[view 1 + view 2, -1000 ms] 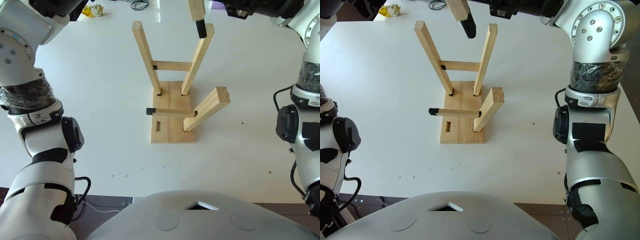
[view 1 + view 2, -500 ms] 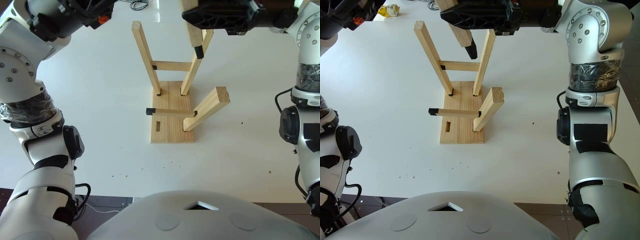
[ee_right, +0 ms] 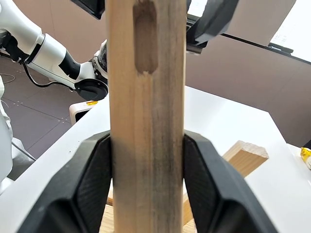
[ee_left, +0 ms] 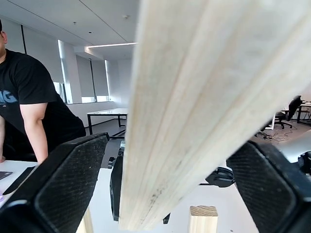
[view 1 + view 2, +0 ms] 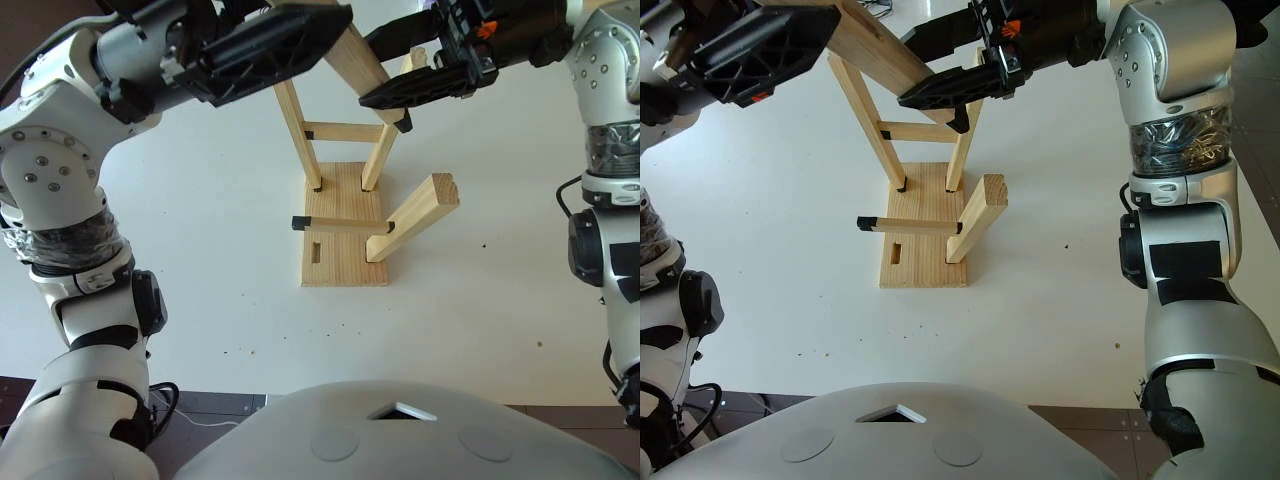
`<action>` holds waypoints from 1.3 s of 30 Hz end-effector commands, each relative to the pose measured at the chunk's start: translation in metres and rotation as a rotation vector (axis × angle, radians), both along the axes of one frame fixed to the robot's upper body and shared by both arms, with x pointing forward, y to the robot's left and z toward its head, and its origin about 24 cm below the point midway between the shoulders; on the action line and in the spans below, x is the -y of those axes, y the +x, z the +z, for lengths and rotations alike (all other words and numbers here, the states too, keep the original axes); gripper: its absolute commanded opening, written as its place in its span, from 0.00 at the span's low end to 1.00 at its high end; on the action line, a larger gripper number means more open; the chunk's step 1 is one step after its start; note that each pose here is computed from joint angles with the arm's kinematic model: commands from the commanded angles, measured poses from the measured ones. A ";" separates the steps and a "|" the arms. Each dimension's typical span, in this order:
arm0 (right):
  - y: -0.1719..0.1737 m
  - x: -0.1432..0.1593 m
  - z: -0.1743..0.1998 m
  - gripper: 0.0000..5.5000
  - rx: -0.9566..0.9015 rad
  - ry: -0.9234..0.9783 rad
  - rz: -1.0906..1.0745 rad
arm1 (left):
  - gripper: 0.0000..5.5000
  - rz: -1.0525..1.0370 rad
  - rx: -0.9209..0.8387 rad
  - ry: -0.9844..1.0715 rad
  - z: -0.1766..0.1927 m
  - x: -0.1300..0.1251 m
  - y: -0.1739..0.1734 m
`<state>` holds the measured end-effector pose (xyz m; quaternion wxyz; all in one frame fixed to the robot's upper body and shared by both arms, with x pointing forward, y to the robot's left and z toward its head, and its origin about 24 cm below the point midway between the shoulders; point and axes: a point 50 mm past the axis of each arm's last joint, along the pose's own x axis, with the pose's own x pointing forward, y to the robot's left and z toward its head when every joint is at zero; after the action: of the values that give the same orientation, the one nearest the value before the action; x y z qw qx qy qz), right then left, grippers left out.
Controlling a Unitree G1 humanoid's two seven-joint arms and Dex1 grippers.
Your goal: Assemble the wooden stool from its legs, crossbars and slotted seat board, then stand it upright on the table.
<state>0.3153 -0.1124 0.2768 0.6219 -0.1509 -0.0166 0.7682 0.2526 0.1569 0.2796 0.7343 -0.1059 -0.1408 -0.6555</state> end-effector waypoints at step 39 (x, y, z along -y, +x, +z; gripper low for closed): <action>0.004 0.007 -0.019 0.37 -0.052 -0.087 -0.030 | 0.57 0.095 0.081 -0.017 -0.005 -0.002 -0.005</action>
<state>0.3188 -0.1156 0.2555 0.6222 -0.1565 0.0313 0.7664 0.2478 0.1574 0.2736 0.7518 -0.0781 -0.1737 -0.6313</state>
